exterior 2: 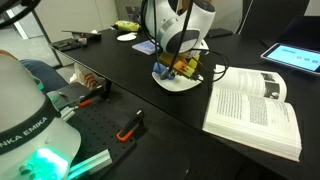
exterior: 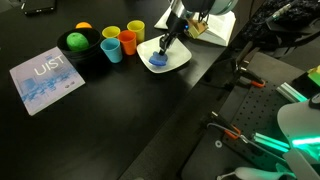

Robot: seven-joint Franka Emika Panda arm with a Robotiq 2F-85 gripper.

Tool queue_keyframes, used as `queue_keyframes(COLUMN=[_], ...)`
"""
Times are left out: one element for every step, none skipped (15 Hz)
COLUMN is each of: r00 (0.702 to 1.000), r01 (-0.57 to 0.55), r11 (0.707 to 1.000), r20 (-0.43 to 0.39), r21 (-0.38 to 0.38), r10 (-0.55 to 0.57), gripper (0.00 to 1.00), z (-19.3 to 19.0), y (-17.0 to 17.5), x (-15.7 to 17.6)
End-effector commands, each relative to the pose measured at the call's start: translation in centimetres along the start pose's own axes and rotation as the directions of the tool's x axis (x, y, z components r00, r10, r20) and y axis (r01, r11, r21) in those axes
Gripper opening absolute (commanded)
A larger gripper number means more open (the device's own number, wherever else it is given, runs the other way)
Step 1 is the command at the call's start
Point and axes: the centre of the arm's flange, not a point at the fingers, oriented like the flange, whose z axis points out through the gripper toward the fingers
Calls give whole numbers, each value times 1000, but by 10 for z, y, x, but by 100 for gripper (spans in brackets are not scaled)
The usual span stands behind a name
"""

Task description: Use the blue sponge to wipe the white plate

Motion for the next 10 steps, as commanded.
queue_keyframes(r00=[1000, 1000, 1000, 999, 998, 996, 994, 992, 989, 987], r01=[-19, -5, 3, 15, 35, 64, 84, 100, 116, 125], r11=[1000, 1000, 1000, 1000, 999, 998, 996, 995, 993, 992], r20=[-9, -19, -29, -38, -50, -59, -70, -79, -88, -100], r21=[-3, -8, -10, -10, -9, -8, -7, -3, 1, 12], r10=[19, 5, -3, -15, -35, -65, -84, -100, -116, -123], gripper=[1, 1, 1, 1, 1, 1, 1, 1, 1, 1], z=[-22, -28, -34, -43, -51, -59, -66, -72, -78, -82], y=[1, -1, -4, -10, -17, -28, -37, -48, -58, -69], x=[-8, -5, -1, 5, 10, 16, 21, 25, 28, 31])
